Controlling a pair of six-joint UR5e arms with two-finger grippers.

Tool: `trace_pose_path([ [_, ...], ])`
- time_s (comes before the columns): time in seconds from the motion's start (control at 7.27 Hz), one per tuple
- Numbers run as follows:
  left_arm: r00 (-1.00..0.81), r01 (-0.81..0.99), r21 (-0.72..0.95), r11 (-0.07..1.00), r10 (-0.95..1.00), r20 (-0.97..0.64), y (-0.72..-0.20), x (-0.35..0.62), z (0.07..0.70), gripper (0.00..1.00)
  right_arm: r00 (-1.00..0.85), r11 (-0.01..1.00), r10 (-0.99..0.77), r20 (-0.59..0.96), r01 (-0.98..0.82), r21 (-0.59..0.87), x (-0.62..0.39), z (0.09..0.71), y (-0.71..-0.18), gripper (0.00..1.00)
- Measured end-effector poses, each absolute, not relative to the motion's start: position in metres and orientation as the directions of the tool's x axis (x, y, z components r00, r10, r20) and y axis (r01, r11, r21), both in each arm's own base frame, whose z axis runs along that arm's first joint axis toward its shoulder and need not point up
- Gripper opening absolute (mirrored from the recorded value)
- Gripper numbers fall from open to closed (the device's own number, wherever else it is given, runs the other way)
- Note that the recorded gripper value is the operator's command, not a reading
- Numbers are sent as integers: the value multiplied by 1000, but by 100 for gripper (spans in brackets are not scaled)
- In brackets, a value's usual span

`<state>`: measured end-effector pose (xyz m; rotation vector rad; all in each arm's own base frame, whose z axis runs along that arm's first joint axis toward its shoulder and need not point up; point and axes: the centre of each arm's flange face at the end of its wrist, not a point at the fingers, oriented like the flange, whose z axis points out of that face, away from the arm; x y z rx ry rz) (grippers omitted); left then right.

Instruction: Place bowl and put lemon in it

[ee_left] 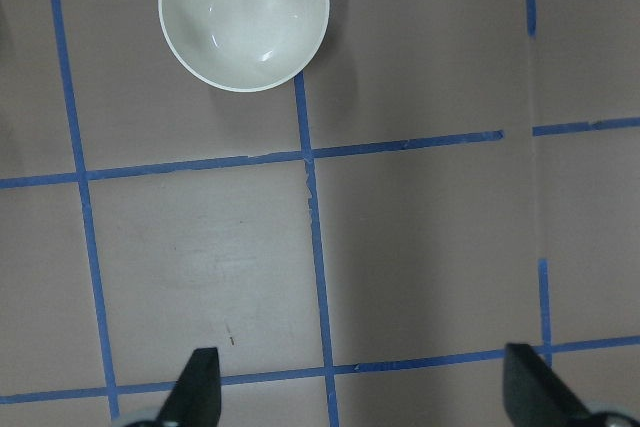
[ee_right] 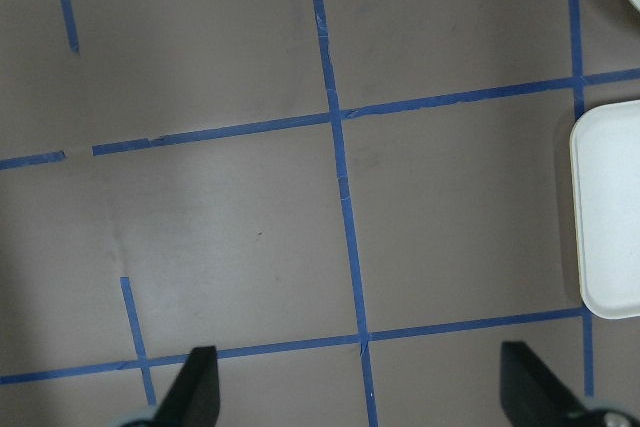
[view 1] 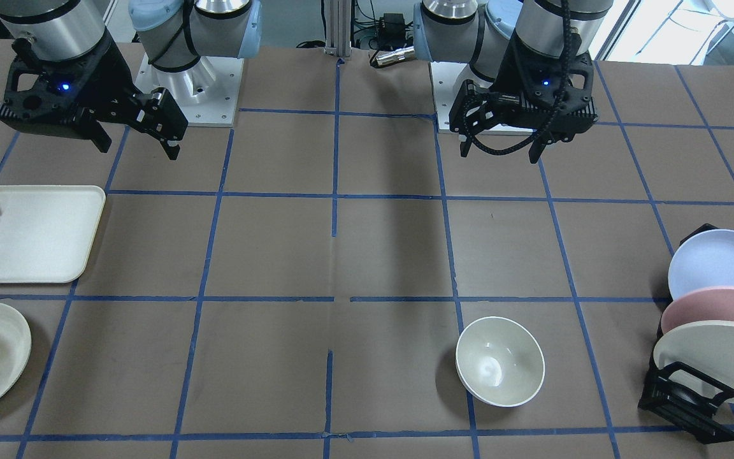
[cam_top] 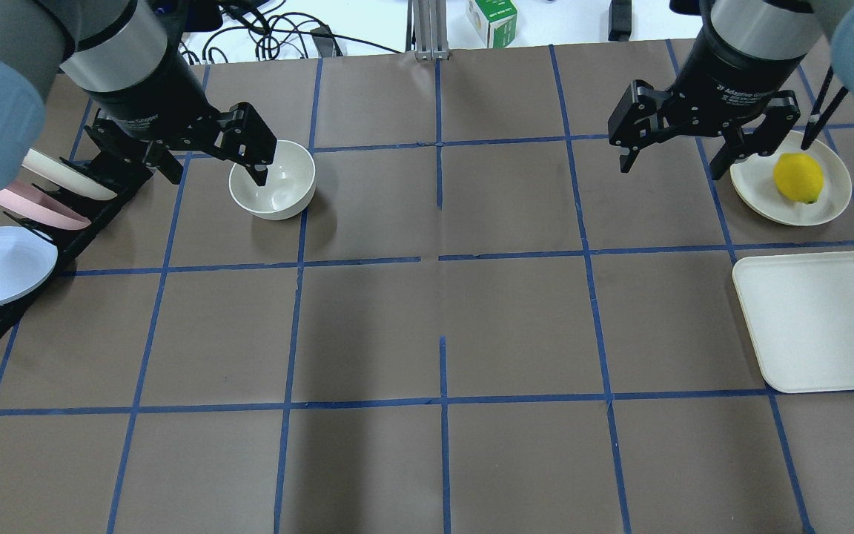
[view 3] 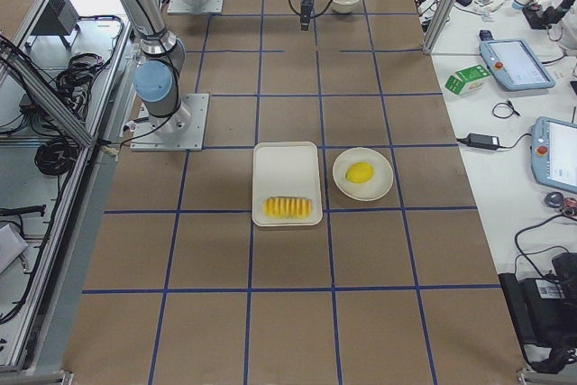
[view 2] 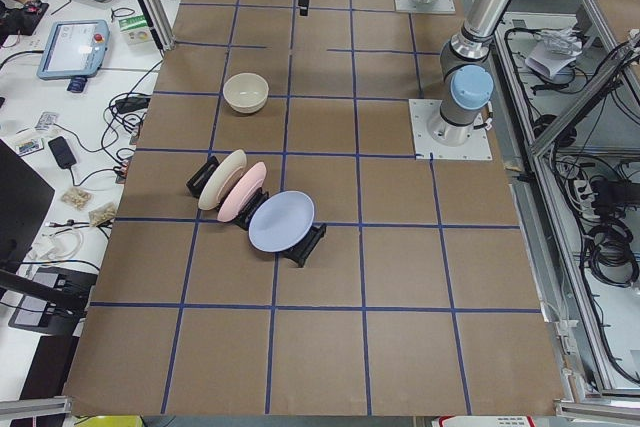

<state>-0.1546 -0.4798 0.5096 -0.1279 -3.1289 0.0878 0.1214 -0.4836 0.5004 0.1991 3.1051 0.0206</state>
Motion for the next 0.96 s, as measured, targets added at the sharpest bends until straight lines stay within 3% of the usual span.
trace_pose_path([
  [0.55,-998,66,-57,996,66,8,-488,-148,510,100,-991,992,129,-27,128,16,121,500,-484,100],
  [0.96,-1000,13,-52,999,14,19,-538,-124,477,100,-989,989,148,-18,147,19,106,491,-493,100],
])
